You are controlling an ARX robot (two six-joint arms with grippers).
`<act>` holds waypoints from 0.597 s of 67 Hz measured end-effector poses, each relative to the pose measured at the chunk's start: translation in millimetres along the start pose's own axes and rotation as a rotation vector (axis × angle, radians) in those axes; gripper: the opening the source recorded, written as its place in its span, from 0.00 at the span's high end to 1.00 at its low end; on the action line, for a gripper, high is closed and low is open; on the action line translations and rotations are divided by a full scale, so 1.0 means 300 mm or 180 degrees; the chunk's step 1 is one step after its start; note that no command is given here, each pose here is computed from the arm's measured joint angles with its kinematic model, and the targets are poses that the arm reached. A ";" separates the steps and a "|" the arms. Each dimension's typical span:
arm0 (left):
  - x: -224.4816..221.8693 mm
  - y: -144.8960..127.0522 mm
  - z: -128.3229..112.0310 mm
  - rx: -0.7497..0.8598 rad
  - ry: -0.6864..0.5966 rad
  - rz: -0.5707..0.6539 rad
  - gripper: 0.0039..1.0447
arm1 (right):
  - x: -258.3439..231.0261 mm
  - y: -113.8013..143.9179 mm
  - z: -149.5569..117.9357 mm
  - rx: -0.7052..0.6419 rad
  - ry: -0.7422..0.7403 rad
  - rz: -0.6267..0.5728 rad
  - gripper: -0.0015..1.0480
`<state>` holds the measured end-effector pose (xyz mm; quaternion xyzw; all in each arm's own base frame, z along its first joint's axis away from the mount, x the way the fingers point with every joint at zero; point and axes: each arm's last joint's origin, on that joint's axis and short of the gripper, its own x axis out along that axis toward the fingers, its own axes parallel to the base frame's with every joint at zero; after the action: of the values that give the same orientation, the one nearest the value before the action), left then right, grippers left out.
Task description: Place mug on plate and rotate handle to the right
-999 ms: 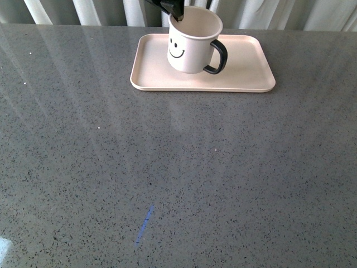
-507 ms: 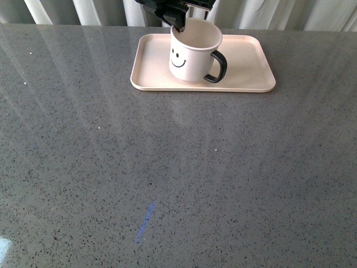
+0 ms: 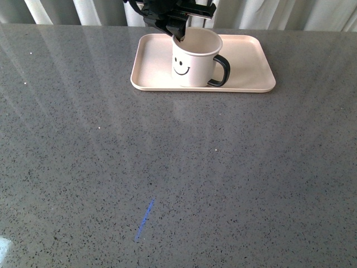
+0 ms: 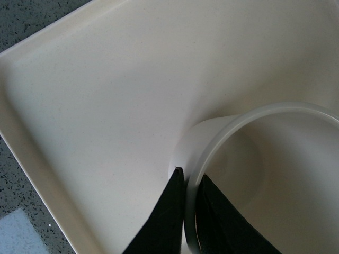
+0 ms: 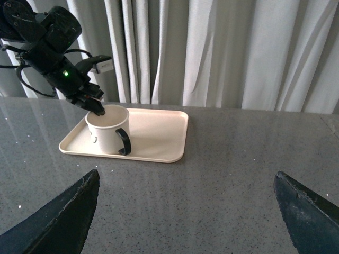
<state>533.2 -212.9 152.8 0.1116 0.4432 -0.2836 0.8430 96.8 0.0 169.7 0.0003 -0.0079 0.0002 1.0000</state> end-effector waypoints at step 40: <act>-0.032 0.061 0.019 -0.0266 -0.0259 -0.0110 0.05 | 0.000 0.000 0.000 0.0000 0.0000 0.0000 0.09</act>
<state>543.4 -196.9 162.8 0.0570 0.4218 -0.2837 0.8593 96.8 0.0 169.7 0.0003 -0.0079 0.0002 1.0000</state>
